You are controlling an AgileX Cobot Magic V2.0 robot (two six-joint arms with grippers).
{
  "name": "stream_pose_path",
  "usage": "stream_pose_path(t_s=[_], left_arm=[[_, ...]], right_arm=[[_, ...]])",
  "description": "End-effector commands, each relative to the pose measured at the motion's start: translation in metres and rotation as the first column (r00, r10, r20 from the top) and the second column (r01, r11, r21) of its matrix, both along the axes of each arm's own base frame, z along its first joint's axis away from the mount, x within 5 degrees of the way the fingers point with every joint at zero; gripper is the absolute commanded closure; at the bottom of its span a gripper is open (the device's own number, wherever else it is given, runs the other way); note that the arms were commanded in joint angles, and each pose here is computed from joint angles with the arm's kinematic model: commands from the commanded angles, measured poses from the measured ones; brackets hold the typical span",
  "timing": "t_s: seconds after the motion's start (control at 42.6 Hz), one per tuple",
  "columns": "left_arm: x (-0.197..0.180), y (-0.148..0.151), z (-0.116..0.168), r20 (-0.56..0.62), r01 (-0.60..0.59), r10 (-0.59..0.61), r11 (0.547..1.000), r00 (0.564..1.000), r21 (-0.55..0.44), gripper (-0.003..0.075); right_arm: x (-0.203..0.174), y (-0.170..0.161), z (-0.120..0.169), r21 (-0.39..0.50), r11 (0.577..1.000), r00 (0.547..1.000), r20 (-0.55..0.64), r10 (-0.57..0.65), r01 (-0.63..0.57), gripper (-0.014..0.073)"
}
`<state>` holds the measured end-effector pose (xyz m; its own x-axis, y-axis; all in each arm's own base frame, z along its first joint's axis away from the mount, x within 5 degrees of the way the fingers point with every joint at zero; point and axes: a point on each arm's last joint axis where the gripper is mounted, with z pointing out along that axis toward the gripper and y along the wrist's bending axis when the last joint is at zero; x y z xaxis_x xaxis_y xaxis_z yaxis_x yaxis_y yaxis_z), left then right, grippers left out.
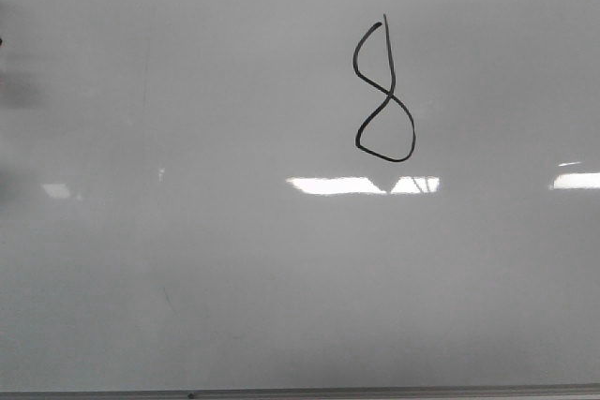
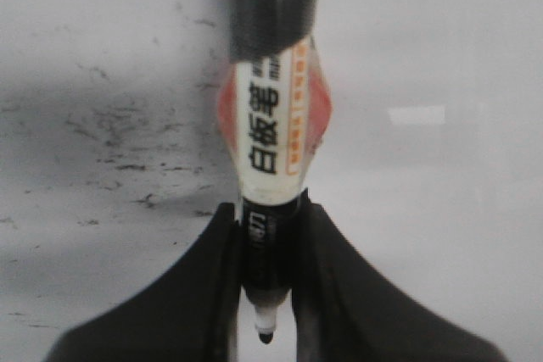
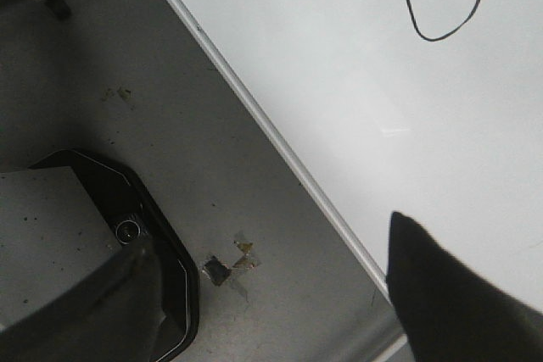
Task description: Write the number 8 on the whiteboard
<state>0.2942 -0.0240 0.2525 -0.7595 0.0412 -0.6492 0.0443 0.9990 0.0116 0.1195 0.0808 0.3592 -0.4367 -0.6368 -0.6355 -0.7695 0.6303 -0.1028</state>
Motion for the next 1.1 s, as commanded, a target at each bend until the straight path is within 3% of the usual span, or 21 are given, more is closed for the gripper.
stream_pose_path(t_s=[0.0,0.423,0.634,0.869,1.081], left_arm=[[0.01,-0.001,0.016,0.128,-0.002,0.005,1.0,0.992,-0.029,0.0714],[0.014,-0.002,0.007,0.096,-0.003,0.006,1.0,0.995,-0.026,0.0386],[0.007,0.0,0.018,0.051,-0.006,0.006,1.0,0.999,-0.005,0.0377],[-0.023,-0.001,0.065,0.129,0.008,-0.007,1.0,0.992,-0.004,0.0377],[-0.073,-0.015,0.107,0.228,0.098,-0.096,0.995,0.969,0.003,0.0377]], right_arm=[[0.001,0.0,0.014,0.052,0.999,0.997,0.076,-0.017,0.014,0.0025],[0.001,0.0,0.014,0.057,0.998,0.997,0.072,-0.025,0.021,0.0025],[-0.001,-0.01,0.014,0.062,0.985,0.986,0.046,-0.163,0.16,0.0025],[-0.014,-0.035,0.023,0.149,0.872,0.88,0.022,-0.475,0.467,0.0025],[-0.036,-0.048,0.031,0.238,0.842,0.858,0.057,-0.511,0.485,0.0025]])
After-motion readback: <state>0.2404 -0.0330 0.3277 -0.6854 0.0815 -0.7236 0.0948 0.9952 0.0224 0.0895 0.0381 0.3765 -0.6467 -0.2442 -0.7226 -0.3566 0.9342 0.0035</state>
